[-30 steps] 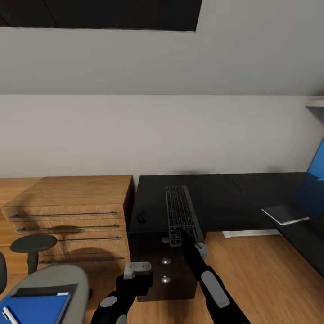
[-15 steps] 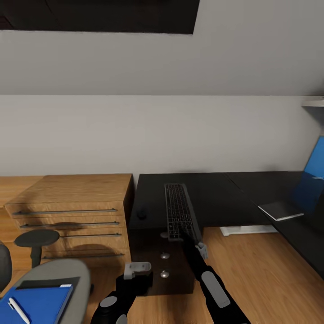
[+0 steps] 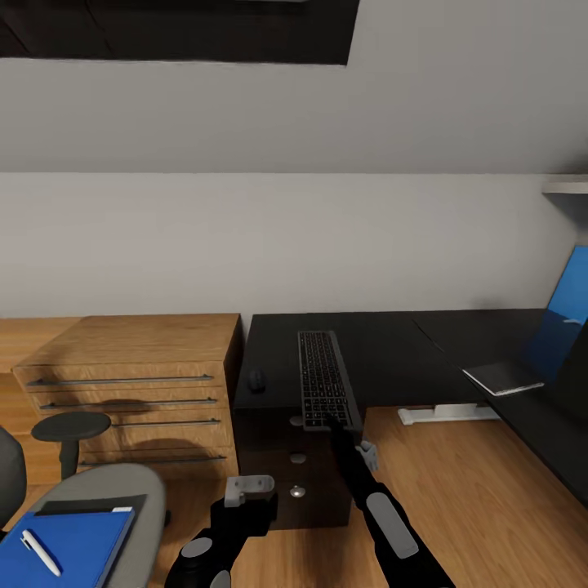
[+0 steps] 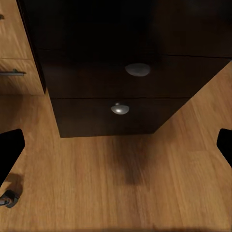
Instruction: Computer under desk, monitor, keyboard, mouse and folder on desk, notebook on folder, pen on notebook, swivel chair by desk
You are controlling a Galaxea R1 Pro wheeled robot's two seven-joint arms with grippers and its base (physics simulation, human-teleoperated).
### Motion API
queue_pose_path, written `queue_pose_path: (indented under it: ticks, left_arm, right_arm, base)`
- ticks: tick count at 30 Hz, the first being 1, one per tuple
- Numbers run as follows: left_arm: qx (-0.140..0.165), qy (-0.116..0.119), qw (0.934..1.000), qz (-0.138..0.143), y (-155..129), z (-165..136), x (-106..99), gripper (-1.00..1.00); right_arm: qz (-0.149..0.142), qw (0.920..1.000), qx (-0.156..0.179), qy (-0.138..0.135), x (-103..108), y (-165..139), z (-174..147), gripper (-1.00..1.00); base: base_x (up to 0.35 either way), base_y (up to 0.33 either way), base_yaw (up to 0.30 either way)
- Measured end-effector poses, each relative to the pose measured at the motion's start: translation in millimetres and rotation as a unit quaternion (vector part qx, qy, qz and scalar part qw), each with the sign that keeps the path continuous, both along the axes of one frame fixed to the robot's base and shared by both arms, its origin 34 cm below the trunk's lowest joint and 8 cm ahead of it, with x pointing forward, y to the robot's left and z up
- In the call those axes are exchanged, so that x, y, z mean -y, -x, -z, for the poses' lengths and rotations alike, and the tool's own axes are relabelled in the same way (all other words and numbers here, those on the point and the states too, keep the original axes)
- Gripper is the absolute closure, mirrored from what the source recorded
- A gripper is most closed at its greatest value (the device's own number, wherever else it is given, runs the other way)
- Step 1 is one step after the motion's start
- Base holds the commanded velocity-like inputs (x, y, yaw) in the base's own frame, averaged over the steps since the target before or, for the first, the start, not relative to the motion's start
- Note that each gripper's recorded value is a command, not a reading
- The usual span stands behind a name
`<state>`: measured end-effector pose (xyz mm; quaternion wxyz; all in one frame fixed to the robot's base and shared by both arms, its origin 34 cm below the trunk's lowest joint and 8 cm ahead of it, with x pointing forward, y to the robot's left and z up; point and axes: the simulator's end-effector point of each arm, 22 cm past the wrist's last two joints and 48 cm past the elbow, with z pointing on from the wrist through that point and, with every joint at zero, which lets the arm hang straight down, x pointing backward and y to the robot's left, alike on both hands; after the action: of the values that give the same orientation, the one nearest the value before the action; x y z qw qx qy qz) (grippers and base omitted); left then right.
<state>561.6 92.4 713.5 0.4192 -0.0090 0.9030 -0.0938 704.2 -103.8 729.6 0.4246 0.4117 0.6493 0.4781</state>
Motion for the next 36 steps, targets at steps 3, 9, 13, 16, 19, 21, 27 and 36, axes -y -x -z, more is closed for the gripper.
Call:
queue_pose_path:
  ticks: [3,9,13,16,19,21,27,36]
  left_arm:
    - [0.0,0.0,1.0,0.0,0.0,0.0,-0.1,-1.0]
    - [0.0,0.0,1.0,0.0,0.0,0.0,-0.1,-1.0]
    - [0.0,0.0,1.0,0.0,0.0,0.0,0.1,-1.0]
    - [0.0,0.0,1.0,0.0,0.0,0.0,0.1,-1.0]
    - [0.0,0.0,1.0,0.0,0.0,0.0,0.2,-1.0]
    - [0.0,0.0,1.0,0.0,0.0,0.0,0.1,-1.0]
    - [0.0,0.0,1.0,0.0,0.0,0.0,0.1,-1.0]
    - [-0.004,-0.002,1.0,-0.001,1.0,3.6,-1.0,-1.0]
  right_arm:
    - [0.001,1.0,0.001,0.0,1.0,-0.3,-0.3,-1.0]
    - [0.046,0.9988,-0.007,-0.014,36.9,-4.9,4.4,-1.0]
    - [0.078,0.9965,-0.013,-0.026,61.9,-6.3,8.3,-1.0]
    - [0.113,0.9927,-0.019,-0.039,94.6,-5.8,13.4,-1.0]
    - [0.12,0.9918,-0.019,-0.04,105.4,-5.8,14.2,-1.0]
    - [0.125,0.991,-0.02,-0.042,111.7,-5.6,14.6,-1.0]
    - [0.15,0.9867,-0.019,-0.059,137.0,-5.6,14.7,-1.0]
    - [0.165,0.9848,-0.018,-0.052,161.7,-5.7,14.6,-1.0]
  base:
    - [-0.001,0.0,0.0]
    - [0.0,0.0,0.0]
    - [0.0,0.0,0.0]
    - [0.0,0.0,0.0]
    - [0.0,0.0,0.0]
    - [0.0,0.0,0.0]
    - [0.0,0.0,0.0]
    - [0.0,0.0,0.0]
